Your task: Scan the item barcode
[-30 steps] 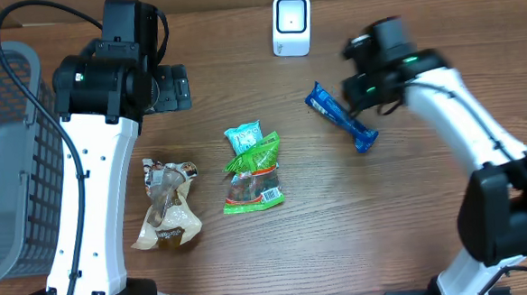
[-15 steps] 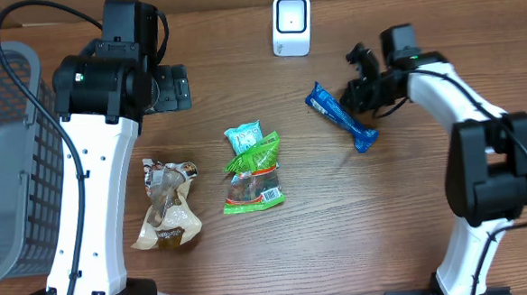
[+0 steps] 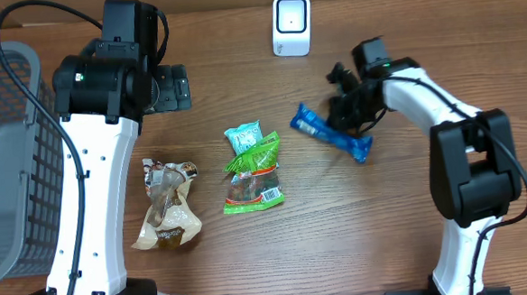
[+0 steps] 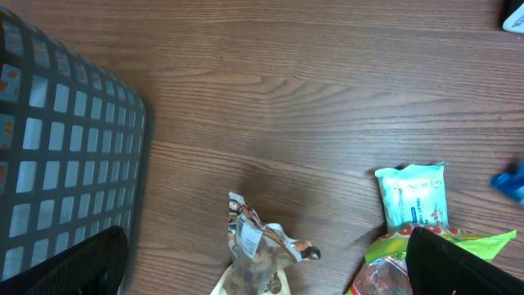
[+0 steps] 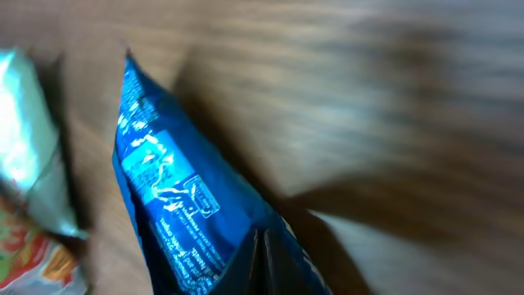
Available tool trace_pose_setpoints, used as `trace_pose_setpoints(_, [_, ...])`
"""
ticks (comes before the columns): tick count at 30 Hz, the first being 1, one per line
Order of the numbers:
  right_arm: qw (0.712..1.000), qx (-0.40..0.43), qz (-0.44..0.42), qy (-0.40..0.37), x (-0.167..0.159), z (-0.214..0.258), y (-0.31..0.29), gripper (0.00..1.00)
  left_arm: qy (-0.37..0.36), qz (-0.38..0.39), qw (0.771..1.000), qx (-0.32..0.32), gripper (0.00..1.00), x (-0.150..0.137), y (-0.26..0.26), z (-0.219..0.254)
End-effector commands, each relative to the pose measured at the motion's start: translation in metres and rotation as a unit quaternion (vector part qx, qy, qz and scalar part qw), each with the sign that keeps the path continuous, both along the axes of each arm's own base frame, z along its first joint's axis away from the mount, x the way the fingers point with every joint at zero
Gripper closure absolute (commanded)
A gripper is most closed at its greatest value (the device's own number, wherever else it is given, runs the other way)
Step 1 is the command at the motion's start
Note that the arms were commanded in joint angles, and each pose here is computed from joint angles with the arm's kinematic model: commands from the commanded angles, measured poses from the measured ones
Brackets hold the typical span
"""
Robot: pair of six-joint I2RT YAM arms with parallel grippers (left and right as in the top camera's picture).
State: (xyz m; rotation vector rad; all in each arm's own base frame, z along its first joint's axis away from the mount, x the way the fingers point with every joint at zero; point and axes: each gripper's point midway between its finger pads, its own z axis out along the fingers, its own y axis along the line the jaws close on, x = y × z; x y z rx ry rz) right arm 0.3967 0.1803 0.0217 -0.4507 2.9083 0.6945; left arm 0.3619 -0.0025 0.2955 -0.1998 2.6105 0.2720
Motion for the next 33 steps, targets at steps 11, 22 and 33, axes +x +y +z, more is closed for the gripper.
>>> trace_pose_setpoints(11, [0.997, -0.031, 0.045, -0.061, -0.024, 0.066, 0.027, 0.96, -0.019, -0.001, 1.000, 0.007, 0.00, -0.002, 0.004, 0.013])
trace_pose_setpoints(22, [0.984, -0.018, 0.159, -0.078, -0.020, 0.027, 0.031, 0.31, -0.018, -0.001, 1.000, 0.007, 0.00, -0.002, 0.004, 0.013])
trace_pose_setpoints(33, [0.973, 0.023, 0.226, -0.051, -0.039, 0.007, 0.041, 0.46, -0.019, -0.001, 1.000, 0.007, 0.01, -0.002, 0.004, 0.013])
